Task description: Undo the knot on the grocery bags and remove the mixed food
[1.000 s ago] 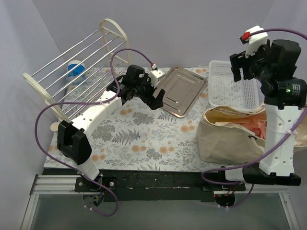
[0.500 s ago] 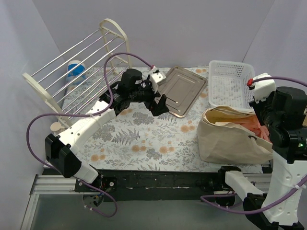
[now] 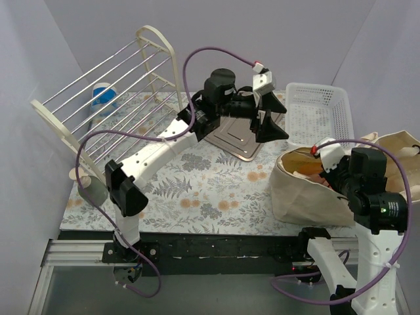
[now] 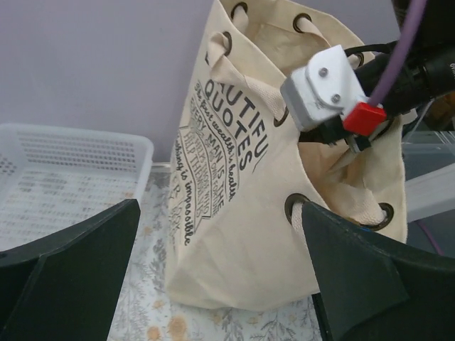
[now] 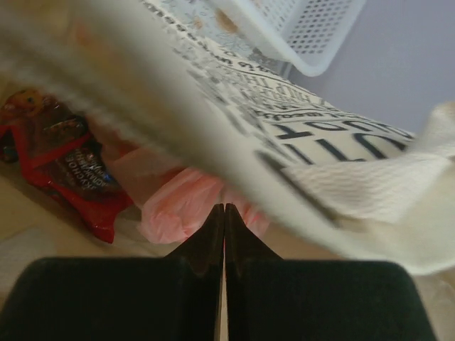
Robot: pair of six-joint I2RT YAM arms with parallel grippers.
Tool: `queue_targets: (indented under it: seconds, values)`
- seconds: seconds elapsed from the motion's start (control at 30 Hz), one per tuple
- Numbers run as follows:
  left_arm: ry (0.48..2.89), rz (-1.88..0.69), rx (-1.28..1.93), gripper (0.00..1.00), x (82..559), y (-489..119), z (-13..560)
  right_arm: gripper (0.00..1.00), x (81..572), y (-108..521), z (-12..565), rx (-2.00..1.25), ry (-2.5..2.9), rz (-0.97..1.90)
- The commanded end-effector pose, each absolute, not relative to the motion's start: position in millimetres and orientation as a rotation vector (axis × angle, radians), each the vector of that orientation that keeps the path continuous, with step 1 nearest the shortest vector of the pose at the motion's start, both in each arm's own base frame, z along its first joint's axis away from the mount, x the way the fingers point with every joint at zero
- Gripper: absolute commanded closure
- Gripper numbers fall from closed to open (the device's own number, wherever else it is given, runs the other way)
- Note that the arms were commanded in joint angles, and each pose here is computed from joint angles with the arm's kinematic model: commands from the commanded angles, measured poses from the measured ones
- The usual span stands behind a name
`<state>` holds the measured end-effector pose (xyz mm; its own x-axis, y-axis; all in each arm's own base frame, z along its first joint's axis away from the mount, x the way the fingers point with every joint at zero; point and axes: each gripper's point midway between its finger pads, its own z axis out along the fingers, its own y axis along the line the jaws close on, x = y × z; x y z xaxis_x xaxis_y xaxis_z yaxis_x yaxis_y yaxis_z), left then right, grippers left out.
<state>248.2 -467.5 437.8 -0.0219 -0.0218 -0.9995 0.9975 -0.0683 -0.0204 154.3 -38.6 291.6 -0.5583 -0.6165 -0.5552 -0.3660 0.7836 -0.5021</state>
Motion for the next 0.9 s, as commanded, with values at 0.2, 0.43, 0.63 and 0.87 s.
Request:
queue_targets:
  seconds: [0.2,0.43,0.63,0.87]
  values:
    - [1.192,-1.574,1.502,0.02,181.8,-505.5,380.4,0.99,115.8,-4.9,235.7,-1.068,2.069,-0.270]
    - [1.209,-1.309,1.340,0.02,211.4,-515.5,402.6,0.99,105.7,-7.2,217.8,-1.271,1.923,-0.377]
    - [1.137,-0.976,1.204,0.02,247.6,-487.0,426.8,0.99,96.9,3.0,218.8,-1.401,1.711,-0.443]
    - [1.212,-0.652,0.887,0.02,300.1,-432.8,443.9,0.99,101.6,16.2,260.2,-1.479,1.359,-0.620]
